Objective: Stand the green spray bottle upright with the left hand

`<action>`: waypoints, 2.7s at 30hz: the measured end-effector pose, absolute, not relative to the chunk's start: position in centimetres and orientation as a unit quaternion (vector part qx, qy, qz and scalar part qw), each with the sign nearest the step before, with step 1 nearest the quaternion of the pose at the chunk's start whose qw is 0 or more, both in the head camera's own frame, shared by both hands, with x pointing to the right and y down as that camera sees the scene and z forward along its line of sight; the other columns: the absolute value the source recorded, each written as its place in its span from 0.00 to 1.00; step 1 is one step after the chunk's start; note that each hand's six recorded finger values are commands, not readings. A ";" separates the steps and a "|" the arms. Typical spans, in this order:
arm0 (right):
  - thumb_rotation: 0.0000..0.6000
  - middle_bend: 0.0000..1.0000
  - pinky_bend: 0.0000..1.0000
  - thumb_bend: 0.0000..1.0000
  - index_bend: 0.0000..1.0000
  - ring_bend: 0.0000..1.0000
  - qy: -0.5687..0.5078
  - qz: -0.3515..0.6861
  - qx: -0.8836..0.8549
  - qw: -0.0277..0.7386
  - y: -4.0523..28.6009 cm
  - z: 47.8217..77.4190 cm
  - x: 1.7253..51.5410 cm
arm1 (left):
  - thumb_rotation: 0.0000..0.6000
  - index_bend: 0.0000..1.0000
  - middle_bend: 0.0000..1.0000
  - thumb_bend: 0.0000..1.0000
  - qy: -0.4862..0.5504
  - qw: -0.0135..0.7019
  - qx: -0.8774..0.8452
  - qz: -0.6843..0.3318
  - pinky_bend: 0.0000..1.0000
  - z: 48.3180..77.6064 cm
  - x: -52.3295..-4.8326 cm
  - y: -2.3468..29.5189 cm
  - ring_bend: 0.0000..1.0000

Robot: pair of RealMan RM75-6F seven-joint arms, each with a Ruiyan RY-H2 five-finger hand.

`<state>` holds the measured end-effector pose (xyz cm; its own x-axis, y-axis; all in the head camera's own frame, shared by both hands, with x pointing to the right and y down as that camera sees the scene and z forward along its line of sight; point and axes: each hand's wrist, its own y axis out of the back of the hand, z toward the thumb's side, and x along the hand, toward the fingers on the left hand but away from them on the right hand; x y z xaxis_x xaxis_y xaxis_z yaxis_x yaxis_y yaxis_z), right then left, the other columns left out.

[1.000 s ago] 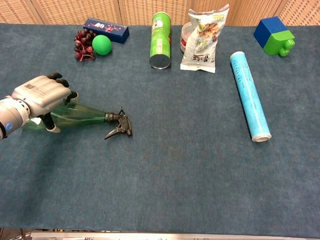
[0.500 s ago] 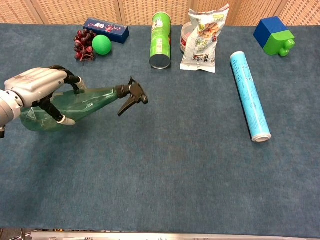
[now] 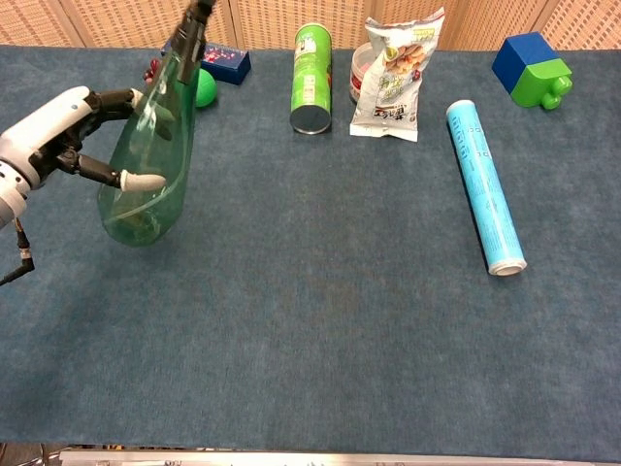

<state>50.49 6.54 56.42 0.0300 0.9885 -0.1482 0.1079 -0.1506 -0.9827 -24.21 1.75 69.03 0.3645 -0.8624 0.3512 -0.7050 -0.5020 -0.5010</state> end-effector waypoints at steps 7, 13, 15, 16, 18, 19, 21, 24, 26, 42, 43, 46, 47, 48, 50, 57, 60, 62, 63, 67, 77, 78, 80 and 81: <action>1.00 0.44 0.47 0.25 0.50 0.41 -0.482 0.503 -0.568 0.439 6.5 56.4 50.4 | 1.00 0.48 0.45 0.00 0.541 0.138 -0.800 -0.220 0.00 70.4 -27.4 1.4 0.12; 1.00 0.44 0.47 0.25 0.50 0.41 -0.481 0.504 -0.568 0.438 6.5 56.6 50.4 | 1.00 0.48 0.45 0.00 0.574 0.159 -0.780 -0.192 0.00 71.8 -29.2 1.8 0.12; 1.00 0.44 0.46 0.25 0.50 0.41 -0.480 0.505 -0.568 0.438 6.5 56.6 50.4 | 1.00 0.48 0.45 0.00 0.581 0.162 -0.775 -0.187 0.00 72.1 -29.6 2.0 0.12; 1.00 0.44 0.46 0.25 0.50 0.41 -0.480 0.505 -0.568 0.438 6.5 56.6 50.4 | 1.00 0.48 0.45 0.00 0.586 0.163 -0.772 -0.183 0.00 72.4 -29.8 2.1 0.12; 1.00 0.44 0.46 0.25 0.50 0.41 -0.479 0.506 -0.568 0.438 6.5 56.7 50.4 | 1.00 0.48 0.45 0.00 0.593 0.162 -0.769 -0.178 0.00 72.7 -30.0 2.3 0.12; 1.00 0.44 0.46 0.25 0.50 0.41 -0.479 0.507 -0.568 0.438 6.5 56.7 50.4 | 1.00 0.48 0.45 0.00 0.597 0.161 -0.766 -0.175 0.00 72.9 -30.2 2.4 0.12; 1.00 0.44 0.46 0.25 0.50 0.41 -0.478 0.507 -0.568 0.438 6.4 56.8 50.4 | 1.00 0.48 0.45 0.00 0.601 0.159 -0.764 -0.173 0.00 73.2 -30.5 2.6 0.12; 1.00 0.44 0.46 0.25 0.50 0.41 -0.478 0.508 -0.568 0.437 6.4 56.8 50.4 | 1.00 0.48 0.45 0.00 0.606 0.157 -0.760 -0.173 0.00 73.6 -30.8 2.8 0.12; 1.00 0.44 0.46 0.25 0.50 0.41 -0.478 0.508 -0.567 0.437 6.4 56.8 50.4 | 1.00 0.48 0.45 0.00 0.610 0.155 -0.758 -0.173 0.00 73.9 -31.0 2.9 0.12; 1.00 0.44 0.46 0.25 0.50 0.41 -0.477 0.510 -0.567 0.437 6.3 57.0 50.4 | 1.00 0.48 0.44 0.00 0.650 0.149 -0.727 -0.163 0.00 75.5 -32.9 3.5 0.12; 1.00 0.44 0.46 0.25 0.50 0.41 -0.477 0.511 -0.567 0.437 6.3 57.0 50.4 | 1.00 0.48 0.44 0.00 0.654 0.149 -0.724 -0.163 0.00 75.6 -33.1 3.6 0.12; 1.00 0.44 0.46 0.25 0.50 0.41 -0.476 0.511 -0.567 0.437 6.3 57.0 50.4 | 1.00 0.48 0.44 0.00 0.662 0.146 -0.717 -0.164 0.00 76.0 -33.6 3.8 0.12; 1.00 0.44 0.46 0.25 0.50 0.41 -0.476 0.511 -0.567 0.437 6.3 57.0 50.4 | 1.00 0.48 0.44 0.00 0.664 0.145 -0.715 -0.165 0.00 76.2 -33.8 3.9 0.12; 1.00 0.44 0.46 0.25 0.50 0.41 -0.476 0.511 -0.567 0.437 6.3 57.0 50.4 | 1.00 0.48 0.44 0.00 0.666 0.144 -0.713 -0.166 0.00 76.3 -33.9 3.9 0.12; 1.00 0.44 0.46 0.25 0.50 0.41 -0.475 0.511 -0.567 0.437 6.3 57.0 50.3 | 1.00 0.48 0.44 0.00 0.669 0.141 -0.710 -0.168 0.00 76.6 -34.2 4.1 0.12; 1.00 0.44 0.46 0.25 0.50 0.41 -0.474 0.512 -0.567 0.437 6.3 57.1 50.3 | 1.00 0.48 0.44 0.00 0.671 0.140 -0.707 -0.175 0.00 77.2 -34.7 4.4 0.12; 1.00 0.44 0.46 0.25 0.50 0.41 -0.473 0.513 -0.568 0.437 6.3 57.2 50.3 | 1.00 0.48 0.43 0.00 0.673 0.137 -0.706 -0.171 0.00 77.4 -34.6 4.5 0.12; 1.00 0.44 0.46 0.25 0.50 0.41 -0.473 0.513 -0.568 0.437 6.3 57.2 50.2 | 1.00 0.47 0.43 0.00 0.675 0.136 -0.705 -0.170 0.00 77.5 -34.7 4.6 0.12; 1.00 0.44 0.46 0.25 0.50 0.41 -0.473 0.513 -0.568 0.437 6.3 57.2 50.2 | 1.00 0.47 0.43 0.00 0.675 0.136 -0.705 -0.170 0.00 77.5 -34.8 4.7 0.12; 1.00 0.44 0.46 0.25 0.50 0.41 -0.473 0.513 -0.567 0.438 6.2 57.2 50.2 | 1.00 0.46 0.41 0.00 0.680 0.134 -0.701 -0.170 0.00 77.6 -35.2 4.9 0.12; 1.00 0.44 0.46 0.25 0.50 0.41 -0.471 0.513 -0.568 0.438 6.3 57.3 50.1 | 1.00 0.43 0.38 0.00 0.688 0.132 -0.693 -0.169 0.00 77.7 -35.7 5.1 0.12; 1.00 0.44 0.46 0.25 0.50 0.41 -0.472 0.513 -0.568 0.439 6.3 57.2 50.1 | 1.00 0.42 0.37 0.00 0.689 0.132 -0.692 -0.170 0.00 77.8 -35.8 5.1 0.11; 1.00 0.44 0.46 0.25 0.50 0.41 -0.472 0.513 -0.567 0.439 6.3 57.2 50.1 | 1.00 0.41 0.36 0.00 0.689 0.132 -0.691 -0.173 0.00 77.8 -35.9 5.2 0.11; 1.00 0.44 0.46 0.25 0.50 0.41 -0.472 0.513 -0.567 0.439 6.3 57.2 50.1 | 1.00 0.41 0.35 0.00 0.690 0.132 -0.691 -0.174 0.00 77.9 -35.9 5.2 0.11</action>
